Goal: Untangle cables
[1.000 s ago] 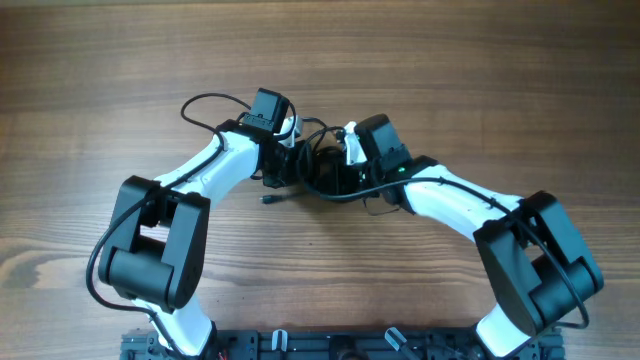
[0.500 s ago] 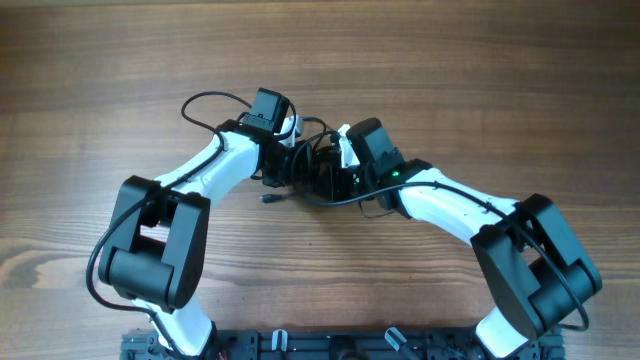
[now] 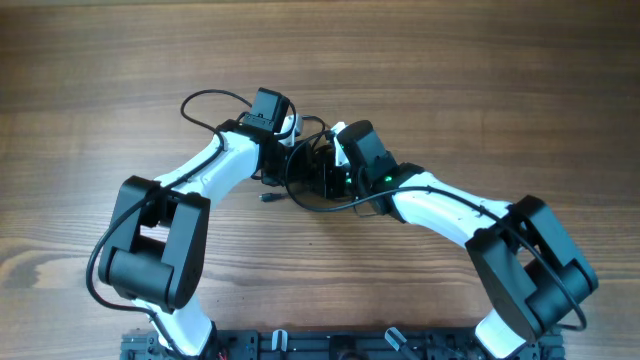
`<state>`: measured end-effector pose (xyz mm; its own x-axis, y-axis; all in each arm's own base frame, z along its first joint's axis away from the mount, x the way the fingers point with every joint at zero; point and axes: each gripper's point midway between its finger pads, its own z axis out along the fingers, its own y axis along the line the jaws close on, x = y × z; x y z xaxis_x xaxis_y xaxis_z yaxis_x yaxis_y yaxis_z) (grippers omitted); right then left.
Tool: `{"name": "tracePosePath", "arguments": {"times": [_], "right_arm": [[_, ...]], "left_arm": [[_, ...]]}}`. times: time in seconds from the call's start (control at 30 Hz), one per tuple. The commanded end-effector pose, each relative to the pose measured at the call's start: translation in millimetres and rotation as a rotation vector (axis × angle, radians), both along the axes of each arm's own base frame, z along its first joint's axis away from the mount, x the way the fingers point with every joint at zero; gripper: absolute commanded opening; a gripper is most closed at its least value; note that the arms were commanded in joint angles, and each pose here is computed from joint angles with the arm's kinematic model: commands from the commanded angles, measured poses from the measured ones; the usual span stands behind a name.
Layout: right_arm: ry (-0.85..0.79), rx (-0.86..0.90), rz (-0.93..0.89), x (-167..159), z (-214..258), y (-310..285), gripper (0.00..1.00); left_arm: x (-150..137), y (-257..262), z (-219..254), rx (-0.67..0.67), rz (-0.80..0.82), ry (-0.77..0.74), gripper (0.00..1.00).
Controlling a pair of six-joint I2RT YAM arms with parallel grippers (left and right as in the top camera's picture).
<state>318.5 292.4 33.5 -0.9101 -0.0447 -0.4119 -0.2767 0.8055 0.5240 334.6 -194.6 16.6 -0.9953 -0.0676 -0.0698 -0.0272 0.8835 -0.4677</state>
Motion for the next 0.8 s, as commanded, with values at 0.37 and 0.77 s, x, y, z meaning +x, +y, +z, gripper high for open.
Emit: {"name": "tracePosePath", "arguments": {"times": [0.37,0.77], "right_arm": [[-0.07,0.025,0.032,0.6,37.7,-1.3,0.41],[0.043,-0.044,-0.045,-6.1,1.9,-9.8,0.31]], "left_arm": [[14.1,2.1,56.2,-0.075,-0.034,-0.137,0.04],[14.5,20.0,-7.2,0.079,-0.008,-0.047,0.04]]}}
